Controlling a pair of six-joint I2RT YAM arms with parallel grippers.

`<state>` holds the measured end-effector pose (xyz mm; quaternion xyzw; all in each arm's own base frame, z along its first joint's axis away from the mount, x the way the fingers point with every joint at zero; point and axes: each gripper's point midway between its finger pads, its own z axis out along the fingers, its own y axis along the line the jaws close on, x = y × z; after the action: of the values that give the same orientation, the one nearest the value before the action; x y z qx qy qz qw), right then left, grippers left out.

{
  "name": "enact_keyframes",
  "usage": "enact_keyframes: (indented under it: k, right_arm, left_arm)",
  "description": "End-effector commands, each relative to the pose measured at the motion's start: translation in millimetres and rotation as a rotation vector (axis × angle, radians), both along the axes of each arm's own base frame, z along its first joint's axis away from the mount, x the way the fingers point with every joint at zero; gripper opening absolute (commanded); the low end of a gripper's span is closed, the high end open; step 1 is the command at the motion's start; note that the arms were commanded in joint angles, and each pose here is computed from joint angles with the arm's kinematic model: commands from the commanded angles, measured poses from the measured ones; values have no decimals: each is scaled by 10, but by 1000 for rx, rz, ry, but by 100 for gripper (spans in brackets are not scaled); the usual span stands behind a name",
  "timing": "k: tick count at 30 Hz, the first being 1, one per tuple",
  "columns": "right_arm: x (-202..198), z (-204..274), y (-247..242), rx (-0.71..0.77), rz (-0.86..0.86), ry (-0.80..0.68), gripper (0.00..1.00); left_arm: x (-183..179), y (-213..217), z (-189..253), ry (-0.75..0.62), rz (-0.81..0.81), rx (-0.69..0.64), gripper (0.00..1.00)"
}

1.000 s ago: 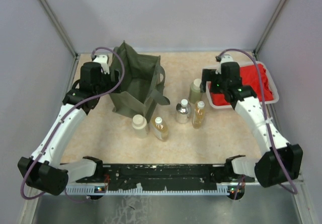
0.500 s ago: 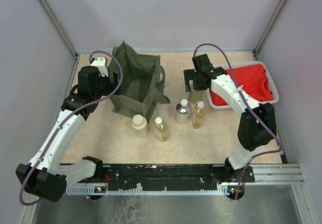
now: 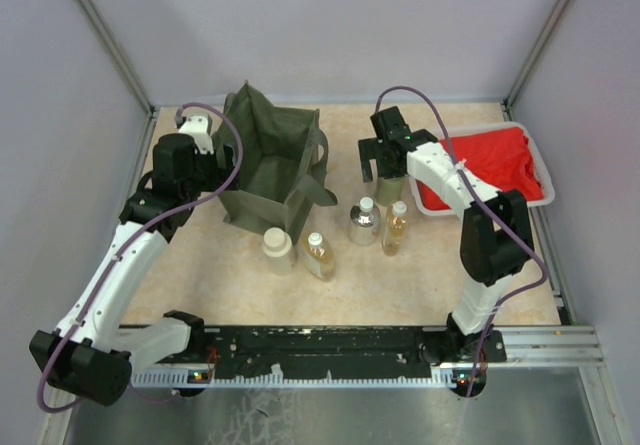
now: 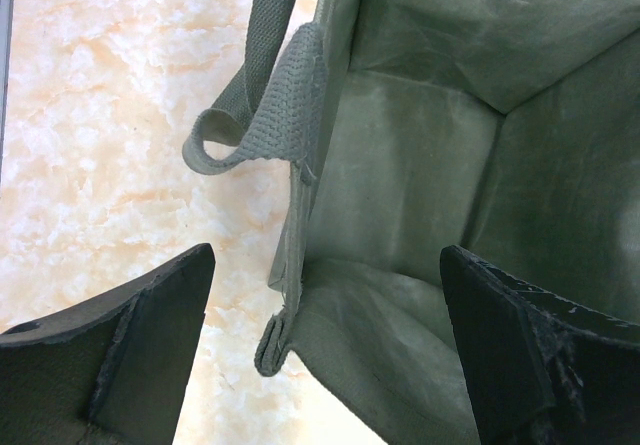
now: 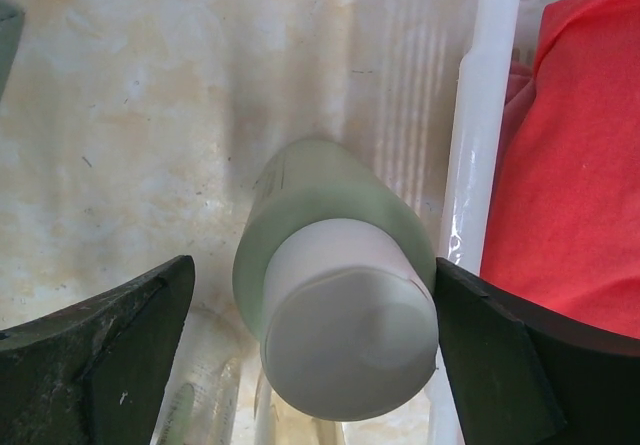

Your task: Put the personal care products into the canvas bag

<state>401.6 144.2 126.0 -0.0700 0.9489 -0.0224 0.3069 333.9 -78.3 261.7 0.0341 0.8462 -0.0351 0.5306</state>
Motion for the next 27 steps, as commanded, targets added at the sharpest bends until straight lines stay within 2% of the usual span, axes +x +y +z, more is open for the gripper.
enact_keyframes:
  k: [1,9,14,16,18,24,27]
  right_arm:
    - [188,125,80,10,16,-71,97]
    - [277,-67,139,-13,45,-26,90]
    - [336,-159,167,-21,59,-18,80]
    - [340,-195,172,-27,64,-4,66]
    - [339,-194,170,-33,68,6,46]
    - [319,-67,140,-44,72,-4,1]
    - [322,103,113,-51,70,-31,0]
  left_arm:
    - [-1,15,46,-22,2,7,100]
    - [32,-19,15,-14,-7,-1,100]
    - [39,-3,1,-12,-1,9,100]
    - [44,1,-5,-11,0,12,100]
    - [47,2,-12,-9,0,15,100]
    - [71,-5,-77,4,-1,21,100]
    - [76,-11,-109,13,-2,21,100]
